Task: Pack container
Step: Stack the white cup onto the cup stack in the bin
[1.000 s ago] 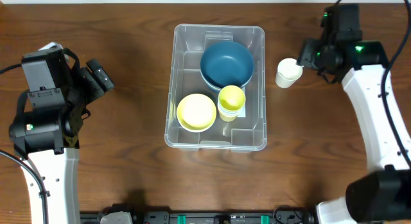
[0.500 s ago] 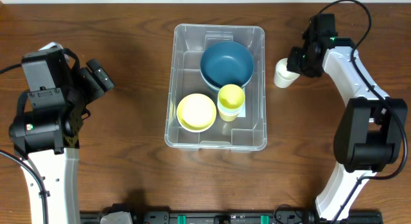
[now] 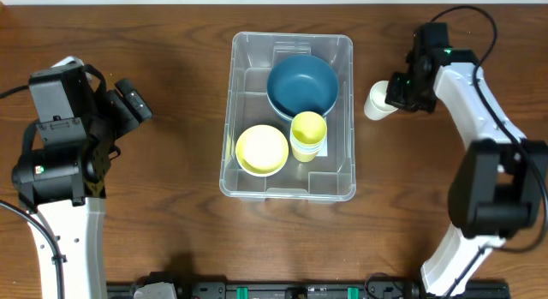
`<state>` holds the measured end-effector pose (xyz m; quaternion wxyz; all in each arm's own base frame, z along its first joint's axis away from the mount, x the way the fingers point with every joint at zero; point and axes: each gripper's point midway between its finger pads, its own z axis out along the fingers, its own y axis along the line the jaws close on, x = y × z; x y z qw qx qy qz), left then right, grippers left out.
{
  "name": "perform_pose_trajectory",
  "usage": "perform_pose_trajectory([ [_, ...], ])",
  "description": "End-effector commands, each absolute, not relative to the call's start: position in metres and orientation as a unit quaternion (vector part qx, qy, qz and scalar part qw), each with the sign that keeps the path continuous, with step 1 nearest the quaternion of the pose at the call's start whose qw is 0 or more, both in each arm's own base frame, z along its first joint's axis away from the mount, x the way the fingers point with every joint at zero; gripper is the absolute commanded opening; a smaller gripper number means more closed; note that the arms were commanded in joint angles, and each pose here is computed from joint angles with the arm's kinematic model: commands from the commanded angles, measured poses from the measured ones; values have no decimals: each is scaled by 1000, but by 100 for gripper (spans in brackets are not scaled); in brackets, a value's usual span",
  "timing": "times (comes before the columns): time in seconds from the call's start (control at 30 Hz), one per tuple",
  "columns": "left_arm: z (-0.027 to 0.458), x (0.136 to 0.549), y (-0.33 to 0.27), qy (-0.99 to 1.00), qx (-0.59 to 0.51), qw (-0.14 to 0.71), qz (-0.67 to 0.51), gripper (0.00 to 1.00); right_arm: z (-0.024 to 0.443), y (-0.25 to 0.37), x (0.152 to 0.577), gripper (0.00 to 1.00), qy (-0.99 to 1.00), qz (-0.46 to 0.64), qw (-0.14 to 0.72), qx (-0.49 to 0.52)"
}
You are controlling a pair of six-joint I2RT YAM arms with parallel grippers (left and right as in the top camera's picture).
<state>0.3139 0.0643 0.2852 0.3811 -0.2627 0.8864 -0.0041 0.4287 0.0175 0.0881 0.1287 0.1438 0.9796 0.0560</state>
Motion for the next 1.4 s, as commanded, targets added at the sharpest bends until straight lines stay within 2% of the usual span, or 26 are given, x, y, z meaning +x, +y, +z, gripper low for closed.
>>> perform_pose_trajectory([
  [0.0, 293, 314, 67, 881, -267, 390, -1, 98, 183, 37, 424, 1, 961, 76, 239, 117],
  [0.17, 293, 314, 67, 881, -267, 390, -1, 98, 270, 102, 387, 1, 935, 114, 336, -3],
  [0.27, 293, 314, 67, 881, -267, 390, -1, 98, 287, 138, 362, 1, 927, 133, 346, -60],
  [0.5, 293, 314, 67, 881, -267, 390, -1, 98, 254, 191, 325, 1, 943, 133, 273, -138],
  [0.8, 293, 314, 67, 881, -267, 390, -1, 98, 193, 201, 328, 1, 967, 98, 183, -149],
  [0.83, 293, 314, 67, 881, -267, 390, -1, 98, 192, 202, 328, 5, 967, 97, 182, -150],
  [0.93, 293, 314, 67, 881, -267, 390, -1, 98, 201, 201, 334, 39, 963, 94, 205, -150],
  [1.0, 293, 314, 67, 881, -267, 390, -1, 98, 213, 198, 338, 44, 957, 92, 232, -146],
  [1.07, 293, 314, 67, 881, -267, 390, -1, 98, 231, 192, 341, 58, 950, 88, 265, -139],
  [1.2, 293, 314, 67, 881, -267, 390, -1, 98, 267, 166, 348, 96, 935, 63, 331, -108],
  [1.23, 293, 314, 67, 881, -267, 390, -1, 98, 276, 156, 351, 99, 931, 48, 349, -96],
  [1.37, 293, 314, 67, 881, -267, 390, -1, 98, 304, 129, 358, 99, 914, 17, 402, -57],
])
